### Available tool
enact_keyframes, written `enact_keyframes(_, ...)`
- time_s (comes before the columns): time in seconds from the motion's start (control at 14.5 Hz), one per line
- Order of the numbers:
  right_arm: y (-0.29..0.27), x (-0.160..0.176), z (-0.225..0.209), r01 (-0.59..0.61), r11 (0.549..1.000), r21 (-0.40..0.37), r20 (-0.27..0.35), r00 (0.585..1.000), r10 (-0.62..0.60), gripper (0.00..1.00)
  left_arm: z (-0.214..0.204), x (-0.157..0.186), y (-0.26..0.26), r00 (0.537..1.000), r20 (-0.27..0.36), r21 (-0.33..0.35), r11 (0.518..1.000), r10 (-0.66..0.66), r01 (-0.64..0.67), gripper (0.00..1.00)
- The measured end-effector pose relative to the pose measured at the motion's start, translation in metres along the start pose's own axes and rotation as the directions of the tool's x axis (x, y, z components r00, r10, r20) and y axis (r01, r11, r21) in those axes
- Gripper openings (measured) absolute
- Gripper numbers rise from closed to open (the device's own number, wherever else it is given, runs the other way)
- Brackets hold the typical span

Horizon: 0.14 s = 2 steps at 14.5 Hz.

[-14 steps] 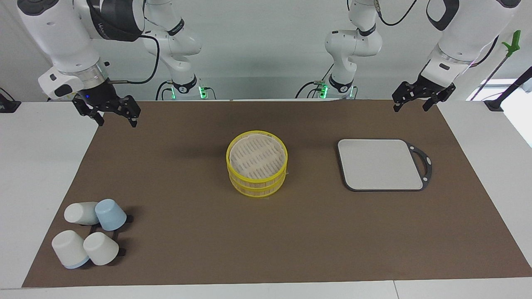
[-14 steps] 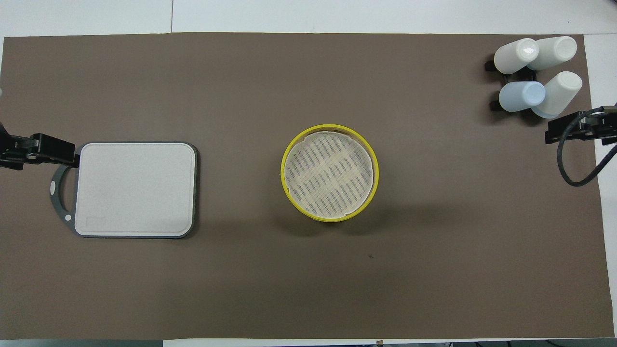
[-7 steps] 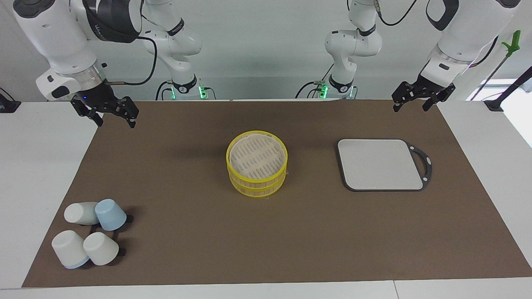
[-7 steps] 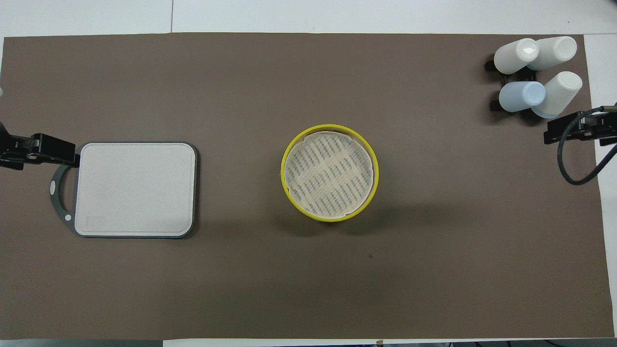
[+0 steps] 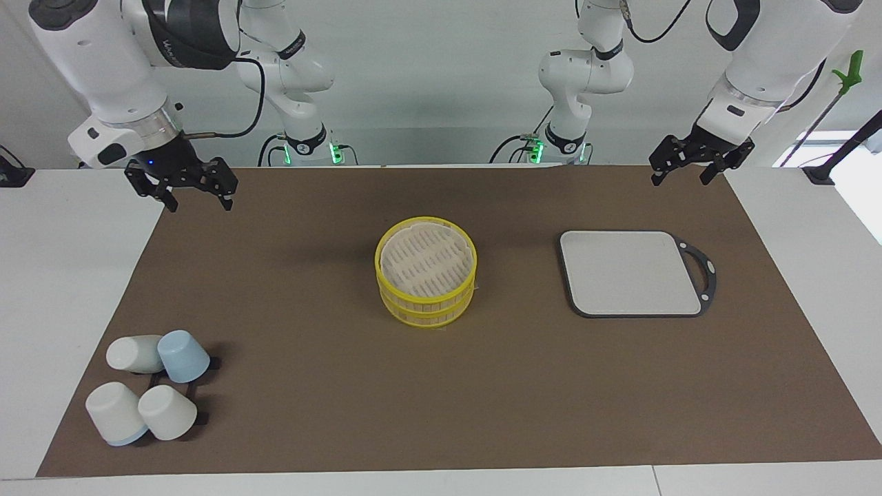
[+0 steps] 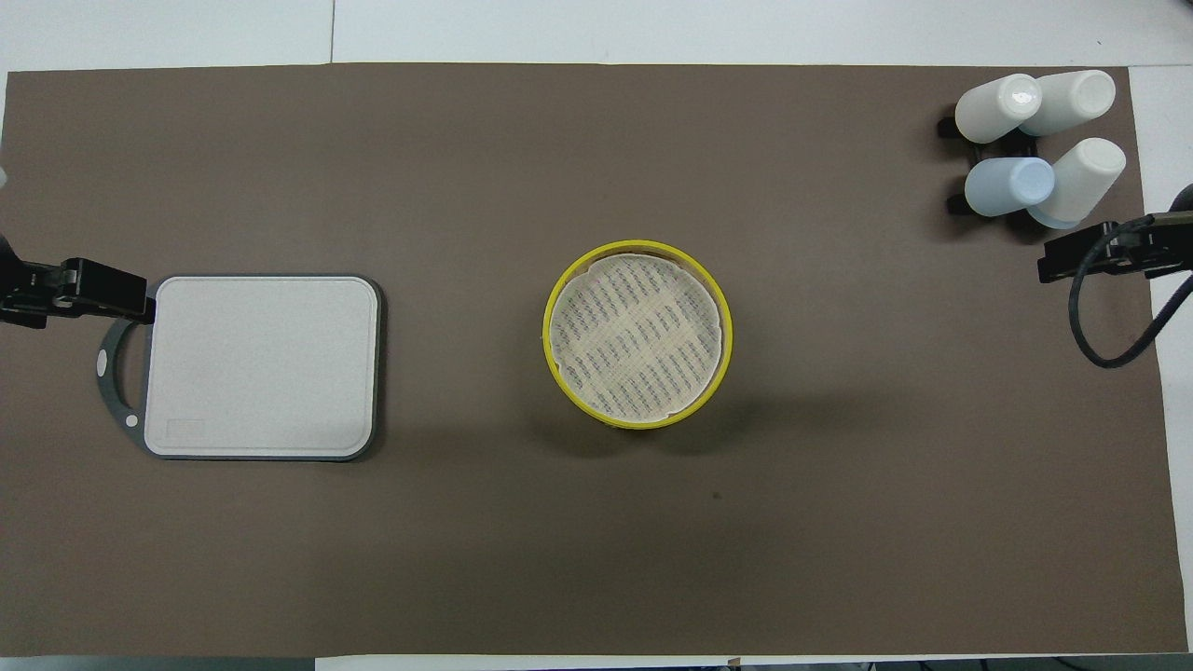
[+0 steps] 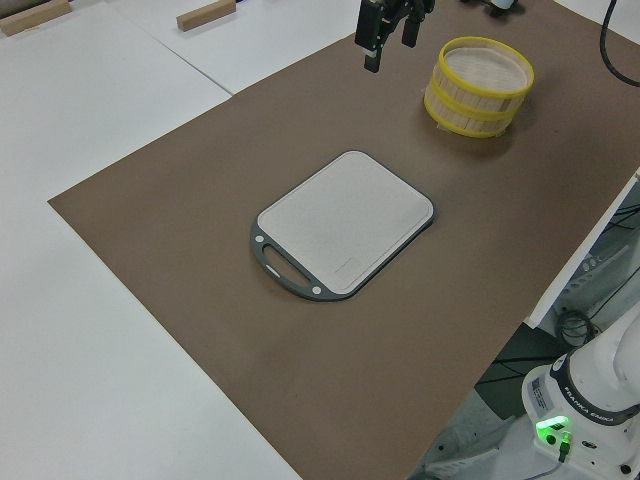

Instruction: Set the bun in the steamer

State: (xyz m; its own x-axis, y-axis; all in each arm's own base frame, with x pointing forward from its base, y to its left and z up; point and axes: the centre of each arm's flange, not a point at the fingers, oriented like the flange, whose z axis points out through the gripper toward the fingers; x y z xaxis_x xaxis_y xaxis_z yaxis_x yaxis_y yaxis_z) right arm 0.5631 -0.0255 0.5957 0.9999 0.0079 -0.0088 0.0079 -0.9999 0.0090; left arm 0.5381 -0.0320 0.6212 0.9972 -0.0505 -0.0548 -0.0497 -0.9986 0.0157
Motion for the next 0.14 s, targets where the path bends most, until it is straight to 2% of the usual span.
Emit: enact_keyframes(0.14, -0.0002, -0.0004, 0.0003, 0.001, 1.0, 0.0, 0.004, 1.0, -0.001, 1.0, -0.0001, 0.0001, 0.0003, 1.0, -0.001, 0.0, 1.0, 0.001, -0.001, 1.0)
